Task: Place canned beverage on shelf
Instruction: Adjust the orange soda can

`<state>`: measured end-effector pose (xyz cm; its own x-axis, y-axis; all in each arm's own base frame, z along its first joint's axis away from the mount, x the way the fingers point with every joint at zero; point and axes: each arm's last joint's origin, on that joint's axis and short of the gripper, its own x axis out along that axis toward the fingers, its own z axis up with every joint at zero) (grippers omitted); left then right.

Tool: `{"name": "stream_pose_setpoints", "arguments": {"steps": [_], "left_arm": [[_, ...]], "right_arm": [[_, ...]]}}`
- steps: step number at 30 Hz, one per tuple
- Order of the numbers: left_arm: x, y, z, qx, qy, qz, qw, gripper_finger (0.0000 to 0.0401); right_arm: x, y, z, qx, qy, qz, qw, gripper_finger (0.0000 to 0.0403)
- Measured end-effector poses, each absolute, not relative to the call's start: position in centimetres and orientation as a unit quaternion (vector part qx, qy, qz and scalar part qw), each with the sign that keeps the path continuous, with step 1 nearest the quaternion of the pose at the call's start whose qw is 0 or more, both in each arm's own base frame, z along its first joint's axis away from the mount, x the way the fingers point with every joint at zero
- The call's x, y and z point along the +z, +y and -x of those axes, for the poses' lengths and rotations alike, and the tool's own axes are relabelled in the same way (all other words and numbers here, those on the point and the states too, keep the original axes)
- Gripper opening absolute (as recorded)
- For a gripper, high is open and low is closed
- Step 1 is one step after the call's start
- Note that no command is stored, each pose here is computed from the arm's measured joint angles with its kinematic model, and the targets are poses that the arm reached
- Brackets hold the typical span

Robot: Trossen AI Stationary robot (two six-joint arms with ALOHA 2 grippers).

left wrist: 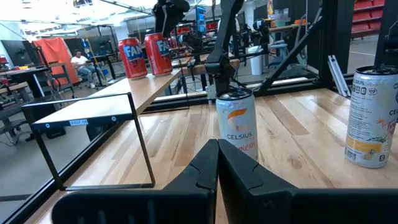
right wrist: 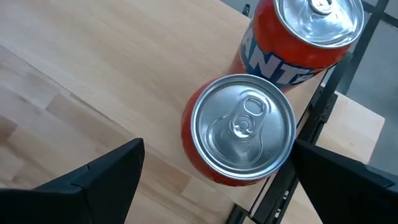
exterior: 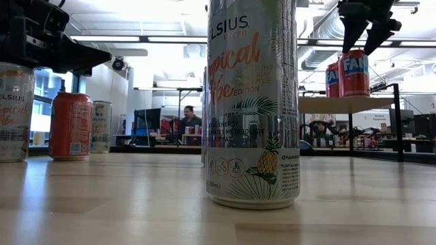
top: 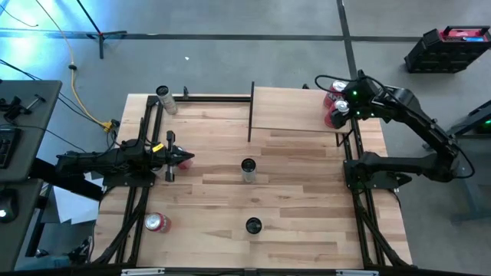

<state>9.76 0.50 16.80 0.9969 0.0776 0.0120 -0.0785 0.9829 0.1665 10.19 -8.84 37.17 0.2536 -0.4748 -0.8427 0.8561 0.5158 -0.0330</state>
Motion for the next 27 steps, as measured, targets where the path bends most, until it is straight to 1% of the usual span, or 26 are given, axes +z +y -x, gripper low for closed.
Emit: {"name": "stream_pose_setpoints", "arguments": {"steps": [6, 10, 17, 27], "left_arm": [[16.8, 0.5, -9.76, 0.039, -0.003, -0.084, 0.996, 0.0003], [16.8, 0.5, -9.76, 0.039, -0.003, -0.084, 0.996, 0.0003], [16.81, 0.5, -9.76, 0.039, -0.003, -0.084, 0.996, 0.0003], [16.8, 0.5, -9.76, 0.039, -0.003, -0.084, 0.996, 0.0003]], "right_arm": [[37.18, -8.76, -10.21, -0.429, 0.424, -0.232, 0.763, 0.0387], [37.62, -8.91, -10.07, -0.457, 0.415, -0.209, 0.759, 0.0387], [37.69, -9.22, -10.41, -0.463, 0.403, -0.204, 0.762, 0.0387], [37.53, -9.38, -10.22, -0.492, 0.414, -0.175, 0.745, 0.0387]]}}
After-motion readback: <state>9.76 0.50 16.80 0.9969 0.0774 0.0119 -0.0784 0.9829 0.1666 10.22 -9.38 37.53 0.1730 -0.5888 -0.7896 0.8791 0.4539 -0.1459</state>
